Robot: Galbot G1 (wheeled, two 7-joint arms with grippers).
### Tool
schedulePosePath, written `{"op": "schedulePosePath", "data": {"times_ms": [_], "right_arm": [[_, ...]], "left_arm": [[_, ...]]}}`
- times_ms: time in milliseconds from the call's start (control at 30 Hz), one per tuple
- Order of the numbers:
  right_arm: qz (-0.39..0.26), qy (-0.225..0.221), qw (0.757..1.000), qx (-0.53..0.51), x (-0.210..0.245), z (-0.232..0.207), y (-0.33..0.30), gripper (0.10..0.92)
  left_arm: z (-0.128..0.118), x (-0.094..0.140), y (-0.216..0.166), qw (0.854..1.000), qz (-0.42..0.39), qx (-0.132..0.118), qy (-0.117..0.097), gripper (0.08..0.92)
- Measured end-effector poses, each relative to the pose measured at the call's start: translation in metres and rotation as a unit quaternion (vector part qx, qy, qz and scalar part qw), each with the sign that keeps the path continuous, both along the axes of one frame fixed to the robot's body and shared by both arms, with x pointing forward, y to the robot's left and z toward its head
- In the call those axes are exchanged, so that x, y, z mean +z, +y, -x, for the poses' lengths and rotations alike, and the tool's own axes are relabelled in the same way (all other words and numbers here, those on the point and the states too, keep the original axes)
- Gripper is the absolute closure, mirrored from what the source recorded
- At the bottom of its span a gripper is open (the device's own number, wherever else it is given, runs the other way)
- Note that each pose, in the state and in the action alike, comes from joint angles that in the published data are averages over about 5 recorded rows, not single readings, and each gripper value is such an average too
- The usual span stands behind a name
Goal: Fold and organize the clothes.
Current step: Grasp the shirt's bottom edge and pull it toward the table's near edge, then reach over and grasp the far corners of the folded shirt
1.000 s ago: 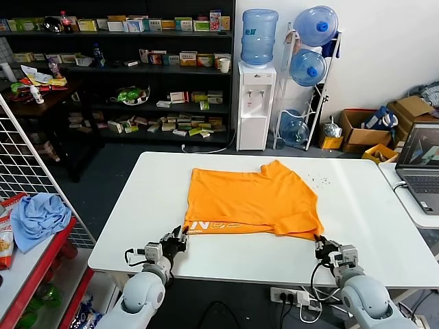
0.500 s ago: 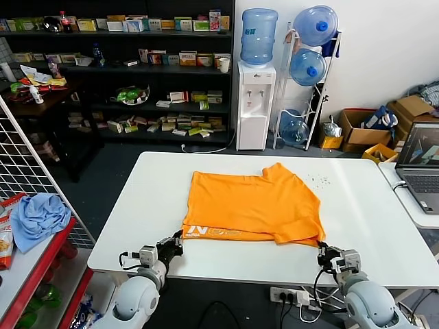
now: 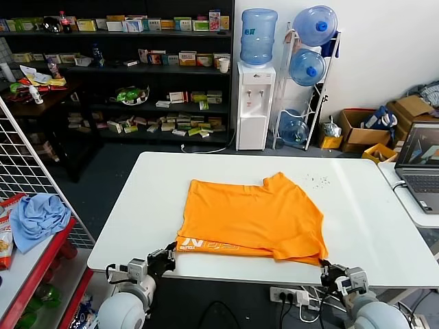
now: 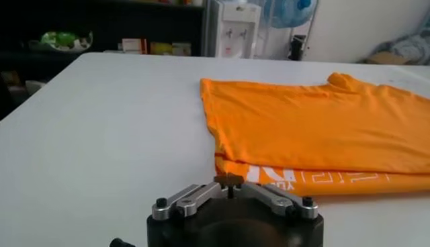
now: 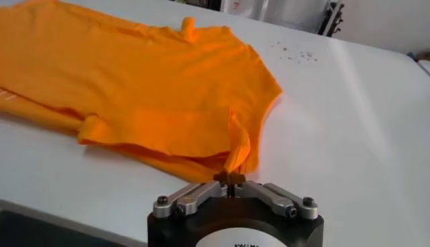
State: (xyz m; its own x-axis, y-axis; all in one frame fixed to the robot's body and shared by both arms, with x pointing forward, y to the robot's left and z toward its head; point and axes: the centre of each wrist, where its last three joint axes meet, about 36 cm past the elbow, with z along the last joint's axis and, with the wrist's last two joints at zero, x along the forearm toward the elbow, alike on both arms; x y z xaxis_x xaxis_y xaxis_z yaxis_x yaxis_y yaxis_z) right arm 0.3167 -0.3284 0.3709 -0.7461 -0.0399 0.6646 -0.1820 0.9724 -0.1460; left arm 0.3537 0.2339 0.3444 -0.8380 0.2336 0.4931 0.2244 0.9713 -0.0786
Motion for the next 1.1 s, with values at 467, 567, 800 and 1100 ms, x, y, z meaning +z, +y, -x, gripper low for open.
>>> {"op": "schedulePosePath", "data": {"times_ms": [467, 567, 800, 1100], "right_arm": [[0.011, -0.006, 1.0, 0.015, 0.023, 0.014, 0.005, 0.526], [0.014, -0.014, 1.0, 0.017, 0.029, 0.013, 0.004, 0.448], [0.001, -0.056, 0.998, 0.017, 0.036, -0.002, -0.001, 0.254], [-0.037, -0.118, 0.992, -0.006, 0.037, -0.061, -0.021, 0.2]], "left_arm": [[0.023, 0.019, 0.001, 1.0, -0.007, -0.011, 0.0, 0.664], [0.019, 0.023, 0.002, 1.0, -0.006, -0.009, -0.01, 0.578], [0.001, 0.032, 0.004, 0.999, -0.001, -0.015, -0.043, 0.37], [-0.054, 0.036, 0.0, 0.997, 0.012, -0.011, -0.079, 0.182]]}}
